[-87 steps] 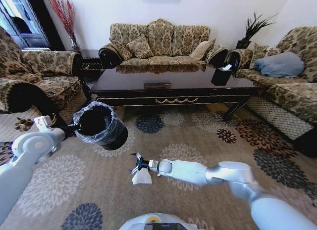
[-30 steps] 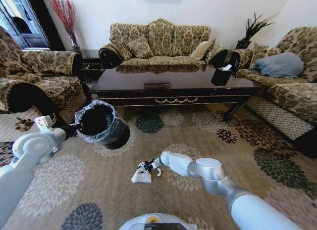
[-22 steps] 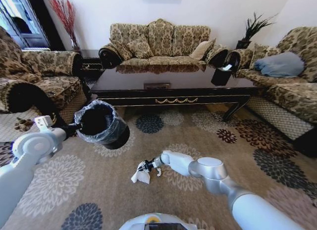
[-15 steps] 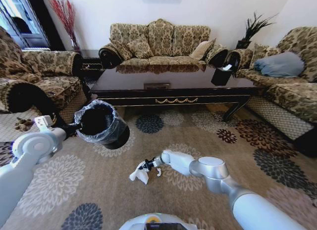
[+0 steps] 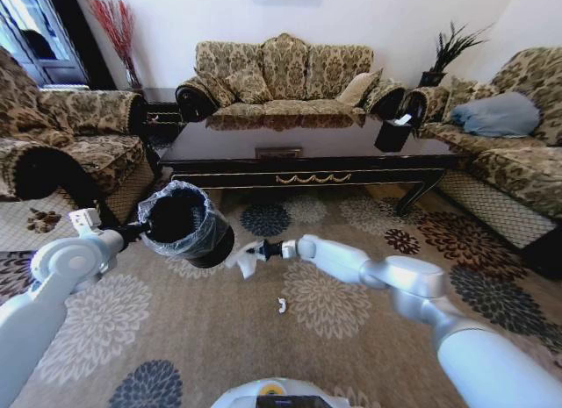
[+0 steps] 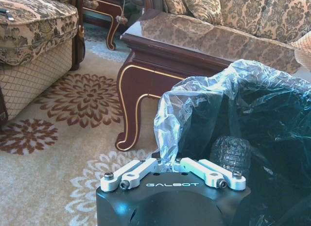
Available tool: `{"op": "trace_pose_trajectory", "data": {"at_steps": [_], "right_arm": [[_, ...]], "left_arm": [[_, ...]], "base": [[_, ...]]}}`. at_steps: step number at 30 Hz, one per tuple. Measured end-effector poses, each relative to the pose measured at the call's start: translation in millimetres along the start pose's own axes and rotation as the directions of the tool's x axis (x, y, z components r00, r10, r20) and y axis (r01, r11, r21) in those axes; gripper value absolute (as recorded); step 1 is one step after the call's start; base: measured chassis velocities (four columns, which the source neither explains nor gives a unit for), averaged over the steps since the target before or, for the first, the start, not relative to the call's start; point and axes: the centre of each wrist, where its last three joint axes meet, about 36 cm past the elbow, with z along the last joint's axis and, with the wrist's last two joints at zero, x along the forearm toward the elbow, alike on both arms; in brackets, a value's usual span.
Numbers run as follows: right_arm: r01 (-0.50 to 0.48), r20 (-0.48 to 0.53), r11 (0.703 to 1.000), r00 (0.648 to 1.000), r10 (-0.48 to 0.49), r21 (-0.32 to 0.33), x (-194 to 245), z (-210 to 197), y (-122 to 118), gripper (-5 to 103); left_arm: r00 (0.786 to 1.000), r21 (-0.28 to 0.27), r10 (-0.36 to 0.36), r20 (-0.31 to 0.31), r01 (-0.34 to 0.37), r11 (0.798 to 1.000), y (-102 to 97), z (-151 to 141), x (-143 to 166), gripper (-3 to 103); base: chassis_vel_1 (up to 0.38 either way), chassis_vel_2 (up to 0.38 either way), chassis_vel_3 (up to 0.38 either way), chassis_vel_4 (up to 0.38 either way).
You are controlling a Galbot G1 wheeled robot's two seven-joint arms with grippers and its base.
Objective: Move to the front of the table and pick up the trash from the floor, then place it into the trash bin.
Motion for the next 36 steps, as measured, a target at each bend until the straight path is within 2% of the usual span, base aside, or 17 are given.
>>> {"op": "trace_pose_trajectory", "data": {"at_steps": [1, 3, 4, 6, 7, 10, 11, 12, 13, 14, 18, 21, 22, 23, 29, 34, 36], "right_arm": [[-0.029, -0.005, 1.000, 1.000, 0.029, -0.007, 5.8, 0.3, -3.9, 0], [-0.161, -0.043, 0.986, 0.986, 0.159, -0.040, 31.1, 2.2, -17.3, 0], [-0.161, -0.043, 0.986, 0.986, 0.159, -0.040, 31.1, 2.2, -17.3, 0], [-0.315, -0.097, 0.945, 0.947, 0.307, -0.084, 54.1, 2.1, -25.5, 0], [-0.315, -0.097, 0.945, 0.947, 0.307, -0.084, 54.1, 2.1, -25.5, 0], [-0.467, -0.159, 0.871, 0.882, 0.444, -0.155, 69.9, -5.8, -33.9, 0], [-0.524, -0.173, 0.830, 0.850, 0.497, -0.189, 69.4, -14.4, -39.6, 0], [-0.551, -0.174, 0.808, 0.834, 0.524, -0.208, 67.2, -20.6, -42.8, 0], [-0.551, -0.174, 0.808, 0.834, 0.524, -0.208, 67.2, -20.6, -42.8, 0], [-0.583, -0.169, 0.777, 0.813, 0.558, -0.239, 62.1, -32.1, -46.9, 0], [-0.619, -0.133, 0.700, 0.775, 0.618, -0.356, 37.1, -83.0, -55.2, 0], [-0.619, -0.120, 0.678, 0.767, 0.630, -0.396, 27.9, -101.7, -58.8, 0], [-0.614, -0.103, 0.651, 0.758, 0.644, -0.447, 13.9, -127.8, -64.4, 0], [-0.603, -0.092, 0.642, 0.759, 0.645, -0.473, 5.6, -142.1, -67.4, 0], [-0.551, -0.041, 0.648, 0.778, 0.627, -0.526, -25.2, -183.2, -73.1, 0], [-0.458, 0.060, 0.699, 0.812, 0.580, -0.549, -72.2, -230.2, -75.1, 0], [-0.401, 0.117, 0.736, 0.833, 0.541, -0.545, -100.2, -253.5, -74.7, 0]], "left_arm": [[1.000, 0.000, -0.002, -0.002, 0.002, 1.000, -0.3, 0.6, -0.2, 3], [1.000, -0.003, -0.010, -0.017, 0.010, 1.000, -1.3, 4.1, -1.1, 3], [1.000, -0.003, -0.010, -0.017, 0.010, 1.000, -1.3, 4.1, -1.1, 3], [0.999, -0.003, -0.015, -0.039, 0.015, 1.000, -3.0, 9.4, -1.3, 3], [0.999, -0.003, -0.015, -0.039, 0.015, 1.000, -3.0, 9.4, -1.3, 3], [0.997, -0.004, -0.019, -0.073, 0.019, 1.000, -6.3, 16.9, -1.6, 3], [0.996, 0.001, -0.017, -0.090, 0.017, 1.000, -8.4, 20.3, -2.2, 3], [0.995, 0.005, -0.015, -0.100, 0.016, 1.000, -9.6, 22.1, -2.6, 3], [0.995, 0.005, -0.015, -0.100, 0.016, 1.000, -9.6, 22.1, -2.6, 3], [0.994, 0.012, -0.013, -0.113, 0.015, 1.000, -11.2, 24.5, -3.4, 3], [0.989, 0.038, -0.005, -0.149, 0.011, 0.999, -14.5, 29.0, -6.2, 3], [0.988, 0.044, -0.004, -0.158, 0.011, 0.999, -14.0, 29.8, -8.2, 3], [0.987, 0.049, -0.007, -0.163, 0.016, 0.999, -12.1, 30.2, -11.4, 3], [0.986, 0.053, -0.009, -0.165, 0.018, 0.998, -10.8, 30.0, -13.5, 3], [0.986, 0.067, -0.015, -0.168, 0.027, 0.997, -5.0, 28.2, -20.8, 3], [0.985, 0.087, -0.022, -0.170, 0.037, 0.995, 1.9, 27.3, -27.4, 3], [0.985, 0.103, -0.024, -0.171, 0.042, 0.994, 4.5, 28.4, -30.3, 3]], "base": [[0.000, 0.000, 0.000, 0.000], [0.000, 0.000, 0.000, 0.000], [0.000, 0.000, 0.000, 0.000], [0.000, 0.000, 0.000, 0.000], [0.000, 0.000, 0.000, 0.000], [0.000, 0.000, 0.000, 0.000], [0.000, 0.000, 0.000, 0.000], [0.000, 0.000, 0.000, 0.000], [0.000, 0.000, 0.000, 0.000], [0.000, 0.000, 0.000, 0.000], [0.000, 0.000, 0.000, 0.000], [0.000, 0.000, 0.000, 0.000], [0.000, 0.000, 0.000, 0.000], [0.000, 0.000, 0.000, 0.000], [0.000, 0.000, 0.000, 0.000], [0.000, 0.000, 0.000, 0.000], [0.000, 0.000, 0.000, 0.000]]}}
